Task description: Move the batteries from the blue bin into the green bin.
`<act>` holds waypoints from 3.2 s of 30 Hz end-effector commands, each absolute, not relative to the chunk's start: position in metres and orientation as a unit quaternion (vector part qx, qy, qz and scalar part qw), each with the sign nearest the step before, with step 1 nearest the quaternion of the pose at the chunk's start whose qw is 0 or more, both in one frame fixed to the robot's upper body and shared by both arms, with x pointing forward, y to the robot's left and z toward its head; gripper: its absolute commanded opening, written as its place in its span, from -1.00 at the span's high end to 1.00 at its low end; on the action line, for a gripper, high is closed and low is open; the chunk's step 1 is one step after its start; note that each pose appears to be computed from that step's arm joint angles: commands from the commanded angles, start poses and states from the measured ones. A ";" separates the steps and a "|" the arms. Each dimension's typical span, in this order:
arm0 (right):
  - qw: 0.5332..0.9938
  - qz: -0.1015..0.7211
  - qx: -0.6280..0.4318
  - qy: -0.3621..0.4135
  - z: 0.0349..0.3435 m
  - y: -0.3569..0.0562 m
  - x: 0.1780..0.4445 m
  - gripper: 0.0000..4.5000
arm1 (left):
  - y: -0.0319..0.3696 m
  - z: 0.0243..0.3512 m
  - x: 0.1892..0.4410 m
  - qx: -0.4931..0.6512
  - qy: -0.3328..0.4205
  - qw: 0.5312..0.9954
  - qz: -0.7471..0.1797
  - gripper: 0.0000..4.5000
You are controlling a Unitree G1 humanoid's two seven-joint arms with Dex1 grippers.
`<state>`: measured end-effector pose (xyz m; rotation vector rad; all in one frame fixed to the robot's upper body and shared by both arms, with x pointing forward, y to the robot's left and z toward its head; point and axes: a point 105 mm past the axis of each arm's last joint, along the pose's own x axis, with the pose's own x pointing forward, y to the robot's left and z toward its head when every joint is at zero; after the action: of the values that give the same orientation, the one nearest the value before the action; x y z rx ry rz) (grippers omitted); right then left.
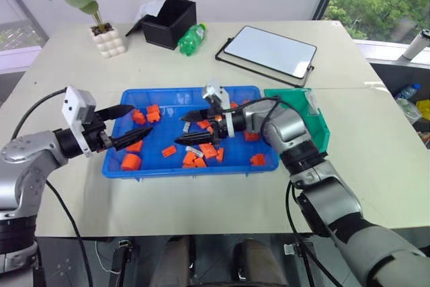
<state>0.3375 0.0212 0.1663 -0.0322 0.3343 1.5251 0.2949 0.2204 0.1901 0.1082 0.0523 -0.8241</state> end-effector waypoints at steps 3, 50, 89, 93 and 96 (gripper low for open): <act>0.715 0.678 0.012 0.166 0.187 0.042 0.337 -0.98 | 0.217 0.202 0.292 0.060 -0.017 0.922 -0.383 -1.00; 0.868 0.442 -0.046 0.221 0.124 0.058 0.352 -0.98 | 0.224 0.207 0.292 0.089 -0.038 0.930 -0.354 -1.00; 0.906 0.405 -0.093 0.084 0.220 0.027 0.380 0.98 | 0.228 0.209 0.288 0.098 -0.024 0.914 -0.393 -1.00; 0.917 0.382 -0.099 0.056 0.257 -0.012 0.377 0.98 | 0.228 0.214 0.298 0.086 -0.035 0.908 -0.410 -1.00; 0.923 0.362 -0.116 0.058 0.263 -0.041 0.370 0.98 | 0.223 0.212 0.306 0.083 -0.034 0.900 -0.427 -1.00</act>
<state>0.3788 -0.0354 0.2528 -0.2365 0.1492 0.7312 0.3051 0.2265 0.2078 0.1481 -0.0470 -0.8575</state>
